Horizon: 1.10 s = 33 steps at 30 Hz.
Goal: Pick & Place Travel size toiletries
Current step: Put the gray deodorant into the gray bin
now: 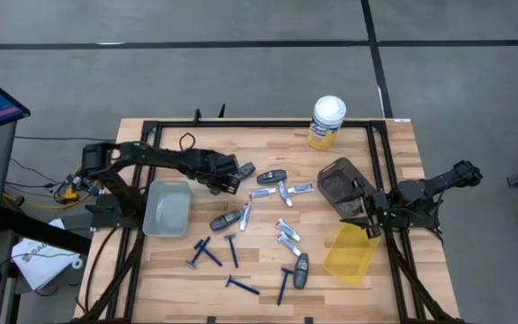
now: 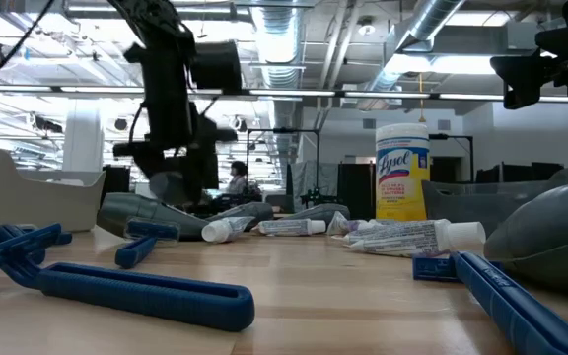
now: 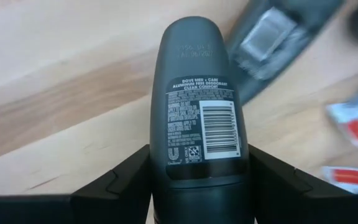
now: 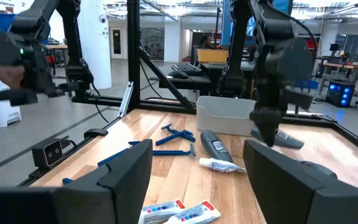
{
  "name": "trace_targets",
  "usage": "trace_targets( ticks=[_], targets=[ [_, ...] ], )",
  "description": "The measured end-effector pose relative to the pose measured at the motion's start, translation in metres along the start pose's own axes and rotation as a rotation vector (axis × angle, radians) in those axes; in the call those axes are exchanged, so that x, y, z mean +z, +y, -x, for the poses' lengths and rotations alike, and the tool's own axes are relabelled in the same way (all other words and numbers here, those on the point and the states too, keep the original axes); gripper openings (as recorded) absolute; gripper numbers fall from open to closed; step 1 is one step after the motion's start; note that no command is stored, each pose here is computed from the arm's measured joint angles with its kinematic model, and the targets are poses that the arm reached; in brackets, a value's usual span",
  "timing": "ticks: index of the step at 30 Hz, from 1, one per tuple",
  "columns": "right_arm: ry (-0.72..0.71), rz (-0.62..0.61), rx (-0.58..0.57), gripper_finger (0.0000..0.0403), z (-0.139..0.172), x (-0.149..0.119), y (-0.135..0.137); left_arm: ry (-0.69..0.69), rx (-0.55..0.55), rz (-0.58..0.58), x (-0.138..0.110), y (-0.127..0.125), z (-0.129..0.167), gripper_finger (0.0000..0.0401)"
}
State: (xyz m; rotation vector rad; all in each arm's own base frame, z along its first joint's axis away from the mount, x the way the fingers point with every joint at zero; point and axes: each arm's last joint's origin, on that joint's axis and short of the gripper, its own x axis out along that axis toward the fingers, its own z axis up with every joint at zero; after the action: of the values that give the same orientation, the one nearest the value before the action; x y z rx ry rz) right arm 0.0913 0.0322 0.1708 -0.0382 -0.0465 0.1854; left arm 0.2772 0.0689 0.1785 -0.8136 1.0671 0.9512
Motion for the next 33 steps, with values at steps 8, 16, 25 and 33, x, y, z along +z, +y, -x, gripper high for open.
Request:
trace_targets(
  ticks=[8,16,25,33],
  targets=[
    [0.0,0.0,0.0,0.0244,0.0,0.0,0.0,-0.144,-0.255,-0.023,-0.004,0.011,0.076,0.0207],
    [0.0,0.0,0.0,0.0244,0.0,0.0,0.0,-0.149,-0.471,-0.094,-0.036,0.035,0.138,0.0208],
    [-0.002,0.0,-0.001,0.0244,0.0,0.0,0.0,0.088,-0.285,-0.142,-0.085,0.064,0.15,0.0208],
    [-0.004,-0.001,-0.001,0.0244,0.0,0.0,0.0,0.188,-0.239,-0.235,-0.115,0.057,0.15,0.0209]
  ],
)
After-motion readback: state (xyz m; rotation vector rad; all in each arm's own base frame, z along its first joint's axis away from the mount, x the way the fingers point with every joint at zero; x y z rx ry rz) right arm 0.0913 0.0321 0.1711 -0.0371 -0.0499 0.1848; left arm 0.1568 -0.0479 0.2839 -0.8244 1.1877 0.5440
